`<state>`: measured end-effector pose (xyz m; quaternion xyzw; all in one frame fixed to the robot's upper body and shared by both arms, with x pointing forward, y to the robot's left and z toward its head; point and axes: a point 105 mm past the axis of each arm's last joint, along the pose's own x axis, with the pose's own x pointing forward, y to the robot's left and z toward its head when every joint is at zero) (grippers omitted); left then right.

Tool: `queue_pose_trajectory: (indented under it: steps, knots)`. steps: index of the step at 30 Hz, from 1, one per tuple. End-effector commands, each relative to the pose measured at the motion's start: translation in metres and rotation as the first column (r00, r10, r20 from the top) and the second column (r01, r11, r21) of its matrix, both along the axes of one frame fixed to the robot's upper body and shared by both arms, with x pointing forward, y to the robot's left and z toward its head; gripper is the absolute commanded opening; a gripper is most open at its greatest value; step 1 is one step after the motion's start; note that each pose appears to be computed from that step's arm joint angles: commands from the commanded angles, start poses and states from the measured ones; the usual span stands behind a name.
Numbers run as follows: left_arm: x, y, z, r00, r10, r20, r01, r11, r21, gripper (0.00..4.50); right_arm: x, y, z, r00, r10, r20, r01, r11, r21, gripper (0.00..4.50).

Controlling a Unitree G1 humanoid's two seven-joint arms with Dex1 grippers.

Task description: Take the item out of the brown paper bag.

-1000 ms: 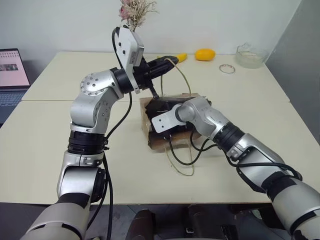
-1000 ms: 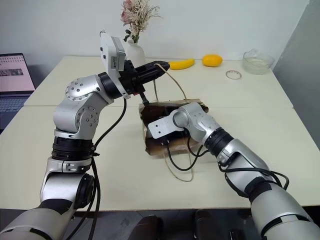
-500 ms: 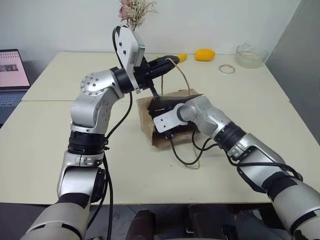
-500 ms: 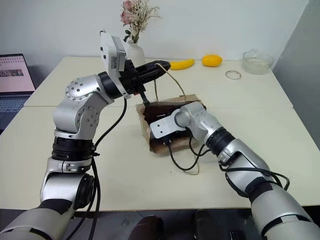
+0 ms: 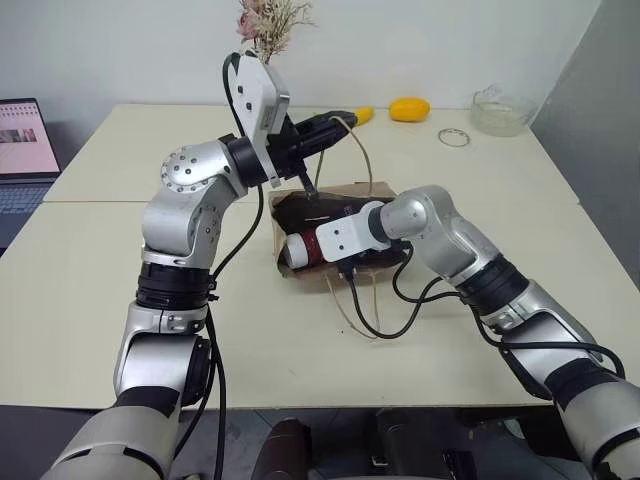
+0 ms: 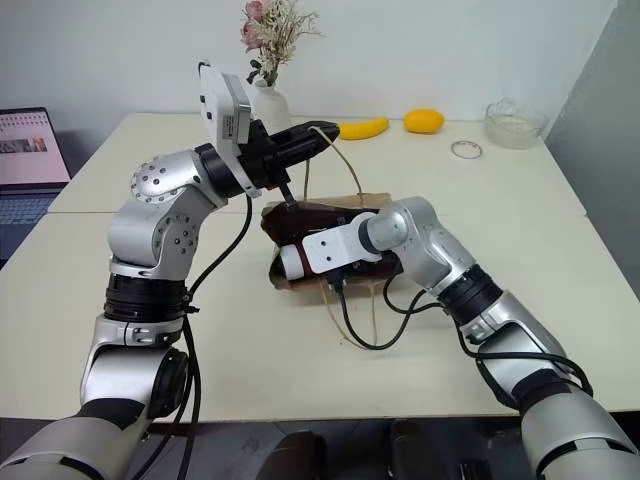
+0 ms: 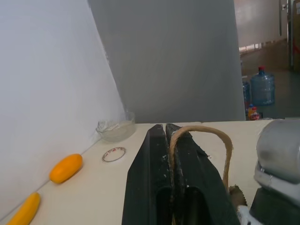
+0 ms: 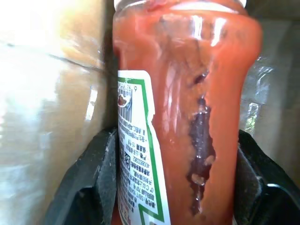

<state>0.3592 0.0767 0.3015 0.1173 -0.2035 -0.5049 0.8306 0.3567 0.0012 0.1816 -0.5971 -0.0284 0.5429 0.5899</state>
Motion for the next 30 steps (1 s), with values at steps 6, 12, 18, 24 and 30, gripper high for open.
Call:
queue_pose_trajectory:
  steps: [6,12,18,24,30]
  knots:
    - [0.003,0.002,0.01,0.998,0.043,0.041,-0.042,0.999,-0.009,0.0,-0.031,-0.007,0.048,0.987,0.151,-0.051,-0.137,0.968,0.208,2.44]
    - [0.012,0.006,0.008,0.995,0.095,0.027,-0.095,0.995,-0.009,0.0,-0.056,-0.025,0.075,0.966,0.23,-0.114,-0.181,0.924,0.336,2.35]
    - [0.016,0.01,0.004,0.991,0.131,0.026,-0.131,0.991,0.003,0.0,-0.06,-0.067,0.11,0.983,0.126,-0.131,-0.055,0.893,0.447,2.2]
    - [0.017,0.013,0.003,0.99,0.143,0.021,-0.143,0.99,0.001,0.0,-0.035,-0.15,0.104,0.968,-0.239,-0.073,0.249,0.894,0.374,2.12]
    - [0.017,0.011,0.002,0.989,0.143,0.024,-0.143,0.99,0.002,0.0,0.001,-0.224,0.035,0.867,-0.495,0.056,0.492,0.868,0.062,2.11]
